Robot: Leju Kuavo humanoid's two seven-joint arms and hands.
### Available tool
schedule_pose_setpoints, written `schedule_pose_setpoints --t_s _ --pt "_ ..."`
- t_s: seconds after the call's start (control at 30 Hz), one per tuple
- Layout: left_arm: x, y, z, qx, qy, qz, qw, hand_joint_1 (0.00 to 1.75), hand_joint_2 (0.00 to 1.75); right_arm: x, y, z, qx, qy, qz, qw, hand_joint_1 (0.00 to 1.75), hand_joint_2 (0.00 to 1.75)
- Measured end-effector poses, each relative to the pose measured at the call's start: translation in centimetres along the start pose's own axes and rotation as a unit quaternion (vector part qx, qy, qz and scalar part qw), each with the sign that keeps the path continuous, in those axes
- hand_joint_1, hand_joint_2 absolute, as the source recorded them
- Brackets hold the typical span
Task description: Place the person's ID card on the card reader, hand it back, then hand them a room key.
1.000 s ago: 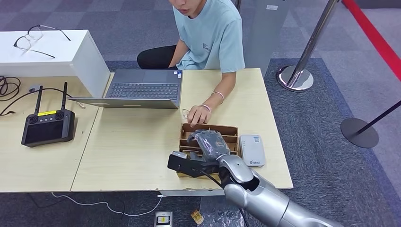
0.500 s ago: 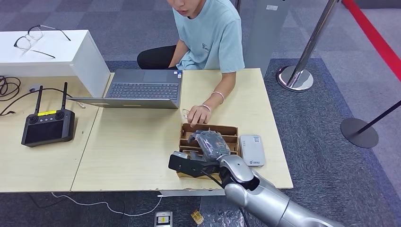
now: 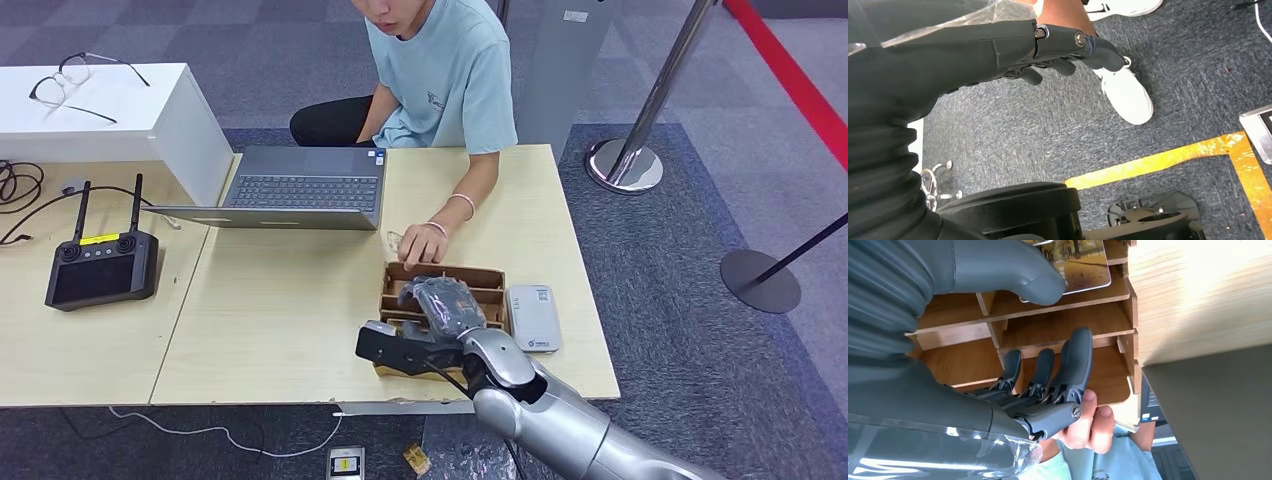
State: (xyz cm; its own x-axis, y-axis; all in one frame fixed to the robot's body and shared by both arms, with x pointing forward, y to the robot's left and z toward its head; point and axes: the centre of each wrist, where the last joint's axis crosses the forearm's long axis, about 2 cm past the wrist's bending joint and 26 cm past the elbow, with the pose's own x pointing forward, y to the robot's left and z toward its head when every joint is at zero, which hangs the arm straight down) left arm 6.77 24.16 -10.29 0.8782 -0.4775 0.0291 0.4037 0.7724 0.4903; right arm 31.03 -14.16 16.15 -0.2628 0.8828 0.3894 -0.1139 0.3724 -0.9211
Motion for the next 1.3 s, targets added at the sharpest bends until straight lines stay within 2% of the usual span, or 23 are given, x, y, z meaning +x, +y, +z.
schedule_pose_setpoints --t_s 0.17,0.43,1.0,1.3 --pt "0.0 -0.1 0.0 -0.001 0.0 0.0 1.0 0.0 1.75 0.0 0.1 0.0 0.001 0.0 0.003 1.0 1.01 1.75" --pt "0.1 -0.1 0.1 -0.001 0.0 0.001 1.0 0.0 1.75 0.0 0.3 0.2 0.0 0.0 0.006 1.0 0.83 1.75" --pt "0.0 -0.1 0.1 -0.002 0.004 0.006 1.0 0.0 1.75 0.7 0.3 1.4 -0.005 -0.013 0.018 1.0 0.9 1.75" --pt "0.0 -0.1 0.1 -0.001 0.002 0.007 1.0 0.0 1.75 1.2 0.1 1.9 -0.009 -0.023 0.014 1.0 0.85 1.75"
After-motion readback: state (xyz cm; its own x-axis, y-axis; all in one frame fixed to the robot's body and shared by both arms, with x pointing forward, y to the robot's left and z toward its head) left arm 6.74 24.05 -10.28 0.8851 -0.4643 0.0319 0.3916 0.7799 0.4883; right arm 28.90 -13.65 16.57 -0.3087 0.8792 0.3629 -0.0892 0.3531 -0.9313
